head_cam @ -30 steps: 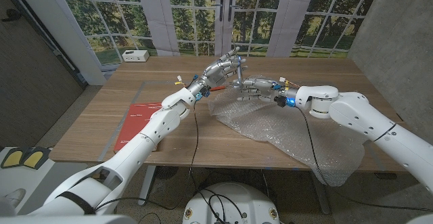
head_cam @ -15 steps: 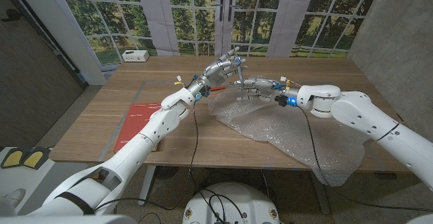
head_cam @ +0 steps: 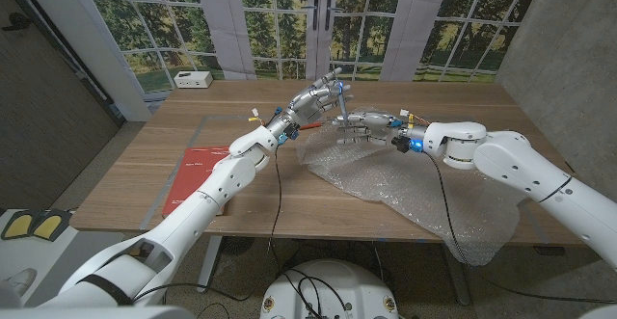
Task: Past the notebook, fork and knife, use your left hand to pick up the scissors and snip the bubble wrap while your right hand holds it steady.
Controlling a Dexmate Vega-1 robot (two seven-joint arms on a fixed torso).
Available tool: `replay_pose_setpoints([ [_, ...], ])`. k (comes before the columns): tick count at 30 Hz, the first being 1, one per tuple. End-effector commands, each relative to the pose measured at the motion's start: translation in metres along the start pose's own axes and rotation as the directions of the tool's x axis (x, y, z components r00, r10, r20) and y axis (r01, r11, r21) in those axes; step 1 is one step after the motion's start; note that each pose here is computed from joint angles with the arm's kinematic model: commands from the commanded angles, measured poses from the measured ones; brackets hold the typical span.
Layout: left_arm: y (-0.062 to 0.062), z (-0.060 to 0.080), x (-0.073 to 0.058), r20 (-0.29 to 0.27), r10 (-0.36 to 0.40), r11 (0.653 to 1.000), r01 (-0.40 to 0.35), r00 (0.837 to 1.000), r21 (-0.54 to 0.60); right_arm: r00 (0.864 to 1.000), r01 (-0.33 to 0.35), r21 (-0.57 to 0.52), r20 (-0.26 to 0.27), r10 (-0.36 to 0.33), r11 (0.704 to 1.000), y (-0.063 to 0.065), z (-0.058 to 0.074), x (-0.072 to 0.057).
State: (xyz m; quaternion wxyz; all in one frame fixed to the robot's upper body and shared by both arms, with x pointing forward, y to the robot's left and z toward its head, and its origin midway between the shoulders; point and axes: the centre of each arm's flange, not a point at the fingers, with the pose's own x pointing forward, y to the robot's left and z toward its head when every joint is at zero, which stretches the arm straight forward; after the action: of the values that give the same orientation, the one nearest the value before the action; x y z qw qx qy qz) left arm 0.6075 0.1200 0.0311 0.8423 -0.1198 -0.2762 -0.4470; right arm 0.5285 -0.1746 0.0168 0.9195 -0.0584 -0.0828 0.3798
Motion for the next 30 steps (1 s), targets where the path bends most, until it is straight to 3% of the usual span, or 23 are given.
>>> replay_pose_setpoints([
  [1,-0.0012,-0.0012,-0.0032,-0.002,-0.006,1.000,0.006,1.000,-0.001,1.000,-0.008,-0.003,-0.012,0.008,1.000,0.0038,0.0012,-0.0013],
  [30,-0.0043,-0.0056,-0.0104,-0.013,-0.002,1.000,0.002,1.000,-0.007,0.999,-0.023,0.007,-0.027,0.023,1.000,0.0113,0.0028,-0.0111],
])
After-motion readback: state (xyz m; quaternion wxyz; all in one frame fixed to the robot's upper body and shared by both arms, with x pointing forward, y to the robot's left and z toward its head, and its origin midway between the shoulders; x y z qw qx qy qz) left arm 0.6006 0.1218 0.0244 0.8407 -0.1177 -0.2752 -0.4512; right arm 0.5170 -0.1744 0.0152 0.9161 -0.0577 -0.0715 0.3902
